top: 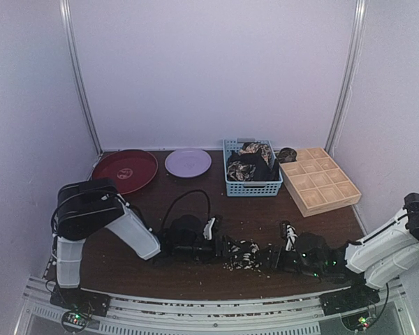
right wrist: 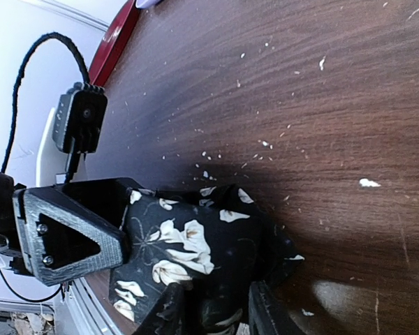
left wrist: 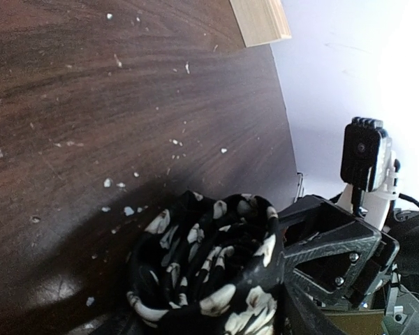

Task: Roll the ties
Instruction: Pick up the tie from the center of the board.

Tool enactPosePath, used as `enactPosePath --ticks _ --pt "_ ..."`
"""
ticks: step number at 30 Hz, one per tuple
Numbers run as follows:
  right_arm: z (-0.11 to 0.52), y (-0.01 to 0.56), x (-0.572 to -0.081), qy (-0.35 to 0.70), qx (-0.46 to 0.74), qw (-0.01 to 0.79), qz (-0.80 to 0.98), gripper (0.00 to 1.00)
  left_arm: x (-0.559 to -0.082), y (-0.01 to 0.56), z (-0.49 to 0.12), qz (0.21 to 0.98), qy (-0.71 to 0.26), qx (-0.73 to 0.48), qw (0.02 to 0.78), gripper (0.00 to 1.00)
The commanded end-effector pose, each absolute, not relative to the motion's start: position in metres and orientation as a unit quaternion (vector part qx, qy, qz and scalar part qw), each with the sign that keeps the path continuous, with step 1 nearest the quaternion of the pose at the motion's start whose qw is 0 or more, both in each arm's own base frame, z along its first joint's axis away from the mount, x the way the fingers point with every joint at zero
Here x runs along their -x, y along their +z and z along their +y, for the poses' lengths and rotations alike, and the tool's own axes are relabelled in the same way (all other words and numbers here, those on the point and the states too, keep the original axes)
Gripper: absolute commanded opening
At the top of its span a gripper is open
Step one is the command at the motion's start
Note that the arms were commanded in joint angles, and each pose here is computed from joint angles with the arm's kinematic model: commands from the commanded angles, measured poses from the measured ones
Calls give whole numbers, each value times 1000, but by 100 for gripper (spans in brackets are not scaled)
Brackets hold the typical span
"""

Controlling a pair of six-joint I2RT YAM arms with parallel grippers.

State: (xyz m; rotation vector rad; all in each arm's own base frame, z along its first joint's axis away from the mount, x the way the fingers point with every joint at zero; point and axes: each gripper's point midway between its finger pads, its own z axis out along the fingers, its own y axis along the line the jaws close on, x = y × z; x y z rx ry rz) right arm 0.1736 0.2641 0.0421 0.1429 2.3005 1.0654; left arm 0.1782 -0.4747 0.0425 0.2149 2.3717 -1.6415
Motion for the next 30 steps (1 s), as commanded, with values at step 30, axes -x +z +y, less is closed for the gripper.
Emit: enactPosePath --ticks 30 --pt "279 45 -177 400 -6 309 863 33 -155 41 -483 810 -555 -147 122 29"
